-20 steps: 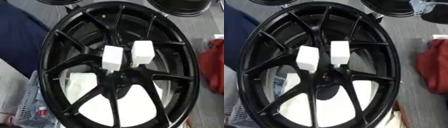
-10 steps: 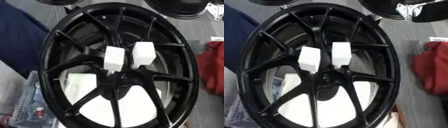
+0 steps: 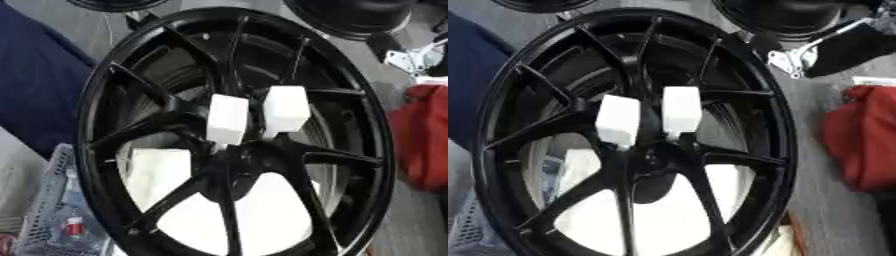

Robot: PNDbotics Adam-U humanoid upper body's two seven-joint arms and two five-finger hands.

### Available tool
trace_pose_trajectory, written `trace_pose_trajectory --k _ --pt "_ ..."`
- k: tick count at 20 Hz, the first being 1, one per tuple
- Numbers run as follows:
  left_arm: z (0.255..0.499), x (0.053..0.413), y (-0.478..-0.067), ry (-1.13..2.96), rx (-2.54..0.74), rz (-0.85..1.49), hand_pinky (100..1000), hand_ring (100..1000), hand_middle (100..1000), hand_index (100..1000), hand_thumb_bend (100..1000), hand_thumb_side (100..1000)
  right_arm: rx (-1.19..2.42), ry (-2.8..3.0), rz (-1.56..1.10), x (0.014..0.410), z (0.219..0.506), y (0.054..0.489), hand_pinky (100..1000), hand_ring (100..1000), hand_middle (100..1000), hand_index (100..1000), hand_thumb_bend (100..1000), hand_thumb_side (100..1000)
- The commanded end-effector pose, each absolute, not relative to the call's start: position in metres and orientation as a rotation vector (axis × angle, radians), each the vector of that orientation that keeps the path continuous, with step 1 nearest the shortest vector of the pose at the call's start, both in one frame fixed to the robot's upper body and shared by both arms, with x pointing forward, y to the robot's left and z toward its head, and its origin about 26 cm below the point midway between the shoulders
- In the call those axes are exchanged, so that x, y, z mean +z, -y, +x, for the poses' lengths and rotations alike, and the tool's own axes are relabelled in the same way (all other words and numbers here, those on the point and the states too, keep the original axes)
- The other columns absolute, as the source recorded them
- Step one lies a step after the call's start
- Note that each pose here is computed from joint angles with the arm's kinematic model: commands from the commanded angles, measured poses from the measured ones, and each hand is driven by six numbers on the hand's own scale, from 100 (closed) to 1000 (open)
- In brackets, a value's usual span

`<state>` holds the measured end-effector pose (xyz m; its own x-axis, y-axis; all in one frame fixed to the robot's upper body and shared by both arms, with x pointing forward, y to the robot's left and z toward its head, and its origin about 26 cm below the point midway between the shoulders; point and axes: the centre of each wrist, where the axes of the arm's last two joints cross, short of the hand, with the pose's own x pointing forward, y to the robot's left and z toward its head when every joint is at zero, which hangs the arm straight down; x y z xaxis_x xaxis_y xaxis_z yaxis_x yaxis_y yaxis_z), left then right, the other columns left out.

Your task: Pull the pin out of the wheel hub.

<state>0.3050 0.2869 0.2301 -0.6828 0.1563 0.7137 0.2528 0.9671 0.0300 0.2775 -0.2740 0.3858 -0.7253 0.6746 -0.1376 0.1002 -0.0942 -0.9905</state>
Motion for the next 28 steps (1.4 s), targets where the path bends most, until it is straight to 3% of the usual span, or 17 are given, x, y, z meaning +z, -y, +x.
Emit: trace_pose_trajectory --k 1,19,28 --pt "0.301 0.239 -0.29 2.35 -0.203 -0.262 891 607 704 889 107 859 1.938 1.701 -0.828 0.396 0.271 0.27 856 872 818 853 100 364" --pt "0.299 0.236 -0.294 2.323 -0.185 -0.242 890 608 702 889 111 858 2.02 1.569 -0.586 0.396 0.273 0.214 846 861 830 913 100 633" --pt "0.299 0.235 -0.294 2.314 -0.172 -0.249 889 606 700 888 113 858 1.973 1.521 -0.584 0.385 0.277 0.203 850 837 789 908 100 559"
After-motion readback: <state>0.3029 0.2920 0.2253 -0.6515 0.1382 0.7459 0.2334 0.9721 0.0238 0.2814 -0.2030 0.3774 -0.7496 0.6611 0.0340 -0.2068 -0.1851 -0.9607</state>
